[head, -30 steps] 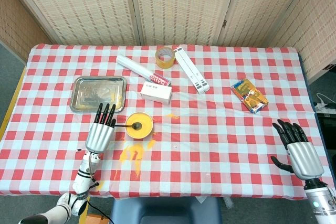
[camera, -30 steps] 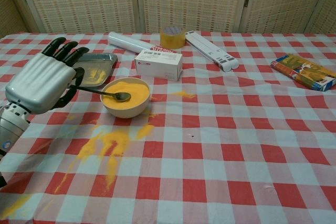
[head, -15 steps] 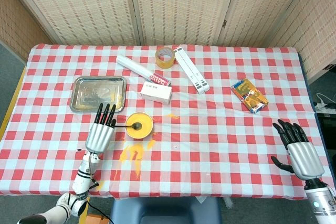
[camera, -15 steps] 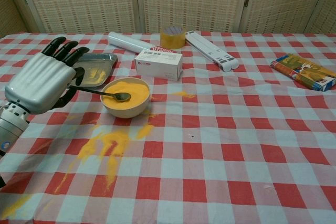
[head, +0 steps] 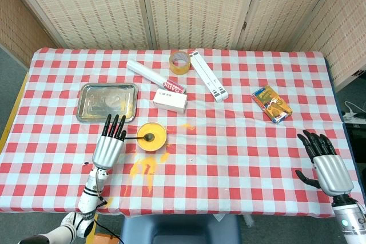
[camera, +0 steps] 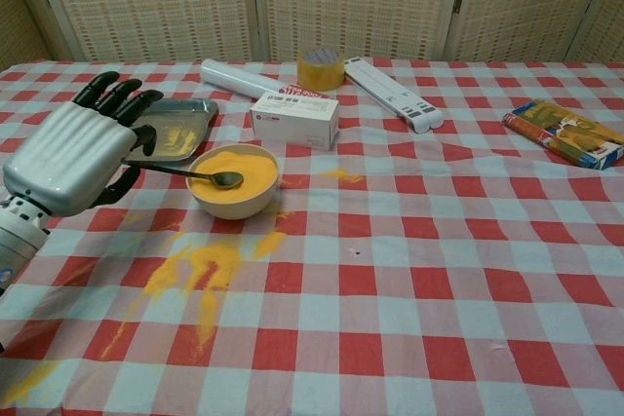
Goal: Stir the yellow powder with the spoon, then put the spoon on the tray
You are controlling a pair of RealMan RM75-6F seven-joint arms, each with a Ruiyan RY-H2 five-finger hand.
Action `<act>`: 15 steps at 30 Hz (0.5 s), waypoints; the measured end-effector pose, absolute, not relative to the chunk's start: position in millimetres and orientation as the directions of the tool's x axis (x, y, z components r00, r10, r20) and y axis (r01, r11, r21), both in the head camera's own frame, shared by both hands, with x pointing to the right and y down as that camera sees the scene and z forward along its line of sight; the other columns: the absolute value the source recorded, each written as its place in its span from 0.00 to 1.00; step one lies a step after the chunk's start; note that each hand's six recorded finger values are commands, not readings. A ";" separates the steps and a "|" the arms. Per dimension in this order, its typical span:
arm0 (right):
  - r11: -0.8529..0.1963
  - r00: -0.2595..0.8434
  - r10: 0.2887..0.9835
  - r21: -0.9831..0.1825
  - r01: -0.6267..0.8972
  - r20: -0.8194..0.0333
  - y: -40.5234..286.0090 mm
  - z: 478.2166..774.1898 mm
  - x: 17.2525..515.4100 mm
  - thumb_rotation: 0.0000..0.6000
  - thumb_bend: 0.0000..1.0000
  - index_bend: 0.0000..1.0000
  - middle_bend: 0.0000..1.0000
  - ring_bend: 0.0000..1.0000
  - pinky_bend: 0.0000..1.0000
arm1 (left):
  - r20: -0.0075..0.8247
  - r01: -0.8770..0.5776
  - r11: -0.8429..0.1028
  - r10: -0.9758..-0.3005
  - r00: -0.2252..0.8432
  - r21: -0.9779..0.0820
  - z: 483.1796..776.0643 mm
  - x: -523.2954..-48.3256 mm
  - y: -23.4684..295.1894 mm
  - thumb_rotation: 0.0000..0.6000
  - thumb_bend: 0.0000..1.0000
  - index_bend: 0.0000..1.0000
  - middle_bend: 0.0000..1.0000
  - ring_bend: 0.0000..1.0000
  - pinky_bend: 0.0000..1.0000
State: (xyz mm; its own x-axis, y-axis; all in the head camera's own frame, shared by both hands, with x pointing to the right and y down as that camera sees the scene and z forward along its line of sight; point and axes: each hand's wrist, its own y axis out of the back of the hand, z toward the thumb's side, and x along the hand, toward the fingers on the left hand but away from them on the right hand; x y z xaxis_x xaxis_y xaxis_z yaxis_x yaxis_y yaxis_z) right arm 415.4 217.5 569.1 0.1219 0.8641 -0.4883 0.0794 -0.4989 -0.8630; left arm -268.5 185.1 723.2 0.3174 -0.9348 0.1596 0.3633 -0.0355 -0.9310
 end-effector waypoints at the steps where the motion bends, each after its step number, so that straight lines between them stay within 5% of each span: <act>1: -0.499 0.122 0.864 -0.863 0.079 -0.488 217.5 569.1 415.3 1.00 0.18 0.00 0.00 0.00 0.00 | 0.159 0.362 -0.035 -0.935 0.317 -0.931 722.8 -268.6 185.4 1.00 0.46 0.47 0.07 0.00 0.00; 15: -0.501 0.122 0.863 -0.862 0.077 -0.491 218.0 569.1 415.2 1.00 0.18 0.00 0.00 0.00 0.00 | 0.156 0.359 -0.033 -0.934 0.321 -0.933 722.1 -266.0 185.1 1.00 0.46 0.53 0.08 0.00 0.00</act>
